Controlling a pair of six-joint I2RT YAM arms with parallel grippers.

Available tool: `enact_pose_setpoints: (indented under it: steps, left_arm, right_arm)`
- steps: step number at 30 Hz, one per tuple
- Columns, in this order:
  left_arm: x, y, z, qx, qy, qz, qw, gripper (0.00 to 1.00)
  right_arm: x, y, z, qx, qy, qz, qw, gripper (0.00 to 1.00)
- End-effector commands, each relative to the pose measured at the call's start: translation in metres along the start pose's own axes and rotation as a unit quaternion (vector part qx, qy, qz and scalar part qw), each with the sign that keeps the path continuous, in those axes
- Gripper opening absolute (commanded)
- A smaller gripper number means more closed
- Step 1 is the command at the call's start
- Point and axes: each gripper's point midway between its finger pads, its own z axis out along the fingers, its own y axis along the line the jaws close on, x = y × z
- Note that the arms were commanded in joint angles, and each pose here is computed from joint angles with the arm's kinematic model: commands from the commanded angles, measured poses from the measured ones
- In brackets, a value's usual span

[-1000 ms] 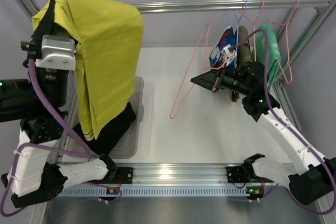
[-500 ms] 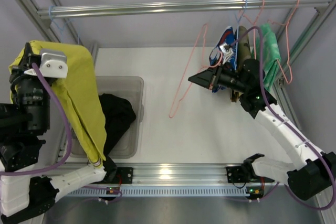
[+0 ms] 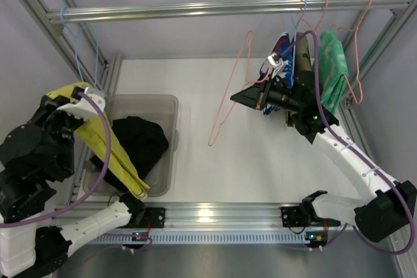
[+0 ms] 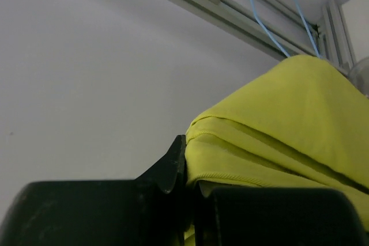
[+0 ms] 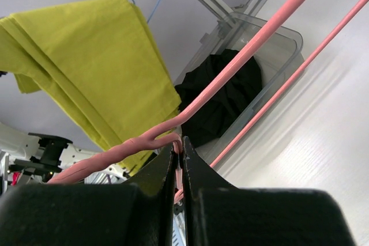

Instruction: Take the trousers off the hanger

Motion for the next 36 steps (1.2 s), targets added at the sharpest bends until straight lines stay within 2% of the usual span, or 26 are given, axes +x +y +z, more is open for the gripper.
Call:
enact_pose_setpoints:
  steps: [1, 6, 11, 16, 21, 24, 25, 27, 29, 31, 35, 36]
  left_arm:
    - [0.017, -0.019, -0.001, 0.011, 0.037, 0.008, 0.999, 0.00]
    - [0.029, -0.070, 0.006, 0.064, 0.070, 0.056, 0.994, 0.00]
    - [0.037, -0.134, 0.018, 0.114, 0.091, 0.056, 0.988, 0.00]
    - [0.033, -0.192, 0.023, 0.179, 0.097, -0.001, 0.979, 0.00]
    - [0.029, -0.250, 0.030, 0.242, 0.108, -0.012, 0.964, 0.00]
    - [0.047, -0.300, 0.035, 0.294, 0.137, -0.006, 0.946, 0.00]
    - [0.068, -0.310, 0.042, 0.298, 0.169, -0.006, 0.940, 0.00]
    - [0.073, -0.333, 0.050, 0.340, 0.174, -0.039, 0.923, 0.00]
    - [0.096, -0.346, 0.060, 0.361, 0.212, -0.059, 0.906, 0.00]
    - [0.097, -0.361, 0.061, 0.405, 0.206, -0.089, 0.886, 0.00]
    - [0.087, -0.399, 0.040, 0.500, 0.154, -0.122, 0.844, 0.11]
    - [0.085, -0.405, 0.037, 0.511, 0.140, -0.128, 0.838, 0.17]
  right_arm:
    - [-0.016, 0.023, 0.003, -0.027, -0.017, -0.036, 0.999, 0.00]
    - [-0.016, 0.021, 0.004, -0.026, -0.016, -0.036, 0.999, 0.00]
    - [-0.014, 0.018, 0.005, -0.023, -0.014, -0.035, 0.999, 0.00]
    - [-0.014, 0.017, 0.006, -0.021, -0.012, -0.034, 0.999, 0.00]
    - [-0.016, 0.017, 0.007, -0.022, -0.013, -0.035, 0.999, 0.00]
    - [-0.017, 0.019, 0.006, -0.024, -0.012, -0.039, 0.999, 0.00]
    - [-0.019, 0.021, 0.005, -0.025, -0.015, -0.043, 0.999, 0.00]
    - [-0.020, 0.022, 0.003, -0.023, -0.015, -0.049, 0.998, 0.00]
    - [-0.021, 0.025, 0.001, -0.024, -0.016, -0.051, 0.998, 0.00]
    - [-0.022, 0.027, 0.000, -0.025, -0.018, -0.051, 0.998, 0.00]
    - [-0.022, 0.028, -0.001, -0.025, -0.021, -0.052, 0.998, 0.00]
    - [-0.022, 0.029, -0.002, -0.027, -0.022, -0.052, 0.998, 0.00]
